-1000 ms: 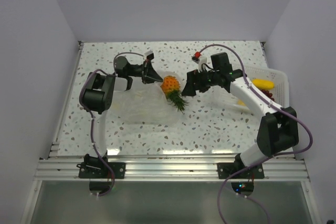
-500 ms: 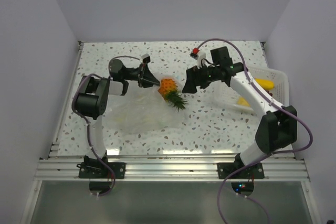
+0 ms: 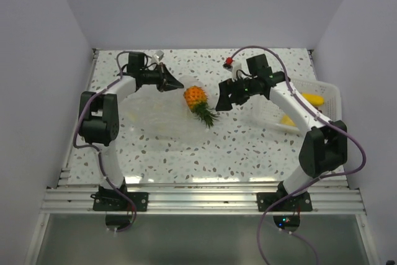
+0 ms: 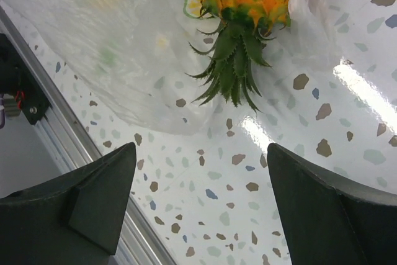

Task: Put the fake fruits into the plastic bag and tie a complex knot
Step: Place the fake fruit in the plastic bag.

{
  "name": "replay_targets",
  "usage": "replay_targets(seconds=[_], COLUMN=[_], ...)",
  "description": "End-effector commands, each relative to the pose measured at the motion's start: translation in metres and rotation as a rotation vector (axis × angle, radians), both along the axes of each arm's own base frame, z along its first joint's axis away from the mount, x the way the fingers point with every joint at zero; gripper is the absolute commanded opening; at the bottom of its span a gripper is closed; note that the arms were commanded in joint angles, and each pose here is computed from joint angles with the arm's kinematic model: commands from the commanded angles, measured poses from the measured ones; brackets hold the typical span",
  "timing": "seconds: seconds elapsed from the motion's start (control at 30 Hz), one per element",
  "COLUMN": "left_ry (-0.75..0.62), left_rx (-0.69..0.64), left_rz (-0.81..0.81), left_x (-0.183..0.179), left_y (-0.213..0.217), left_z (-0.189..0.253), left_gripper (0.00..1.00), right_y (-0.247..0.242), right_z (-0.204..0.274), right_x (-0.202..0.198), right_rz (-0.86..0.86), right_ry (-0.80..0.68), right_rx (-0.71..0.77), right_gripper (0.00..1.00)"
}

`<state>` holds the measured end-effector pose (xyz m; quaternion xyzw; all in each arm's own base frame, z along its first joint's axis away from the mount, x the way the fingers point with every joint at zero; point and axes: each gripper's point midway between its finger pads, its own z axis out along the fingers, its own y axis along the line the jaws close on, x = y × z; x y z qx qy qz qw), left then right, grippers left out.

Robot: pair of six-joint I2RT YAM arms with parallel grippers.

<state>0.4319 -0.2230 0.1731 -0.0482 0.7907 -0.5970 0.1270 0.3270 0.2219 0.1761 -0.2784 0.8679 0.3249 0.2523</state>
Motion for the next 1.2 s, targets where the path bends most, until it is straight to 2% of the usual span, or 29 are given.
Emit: replay_targets(seconds=[0.0, 0.1, 0.13, 0.23, 0.4, 0.47, 0.5, 0.7, 0.87, 0.97, 1.07, 1.13, 1.17], left_ry=[-0.052, -0.216, -0.246, -0.269, -0.366, -0.407, -0.438, -0.463, -0.483, -0.515, -0.53, -0.54, -0.541], left_rx=[0.301, 0.462, 0.489, 0.542, 0.403, 0.391, 0.377, 0.325, 0.273, 0.284, 0.322, 0.336, 0.36], left_rz=[0.027, -0.017, -0.023, -0.055, -0.182, -0.188, -0.183, -0.231, -0.25, -0.255, -0.245, -0.25, -0.247], left_x=[-0.013, -0.016, -0.017, -0.028, -0.054, -0.061, -0.06, -0.068, -0.068, -0.066, -0.062, -0.062, -0.062], left_y=[0.019, 0.026, 0.029, 0.037, 0.023, 0.02, 0.017, 0.0, -0.008, -0.01, -0.011, -0.013, -0.012], left_z=[-0.034, -0.038, -0.04, -0.054, -0.052, -0.046, -0.042, -0.029, -0.018, -0.014, -0.016, -0.017, -0.018], left_gripper=[0.0, 0.0, 0.0, 0.0, 0.0, 0.0, 0.0, 0.0, 0.0, 0.0, 0.0, 0.0, 0.0], right_y=[-0.002, -0.005, -0.004, 0.005, 0.028, 0.036, 0.039, 0.061, 0.067, 0.063, 0.069, 0.076, 0.078], right_z=[0.016, 0.005, 0.001, -0.014, -0.038, -0.048, -0.05, -0.061, -0.076, -0.085, -0.095, -0.102, -0.106], right_x=[0.01, 0.021, 0.02, 0.019, 0.015, 0.015, 0.015, 0.035, 0.06, 0.066, 0.064, 0.063, 0.062], right_rz=[-0.023, -0.092, -0.093, -0.148, -0.161, -0.151, -0.145, -0.139, -0.116, -0.125, -0.109, -0.097, -0.097], right_ry=[-0.091, -0.106, -0.089, -0.017, -0.039, -0.043, -0.048, -0.094, -0.256, -0.261, -0.264, -0.257, -0.243], right_rx=[0.01, -0.005, 0.002, 0.061, 0.084, 0.055, 0.053, 0.061, -0.051, -0.106, -0.113, -0.103, -0.093], right_gripper=[0.89, 0.83, 0.78, 0.75, 0.75, 0.75, 0.79, 0.85, 0.94, 0.98, 0.98, 0.95, 0.88])
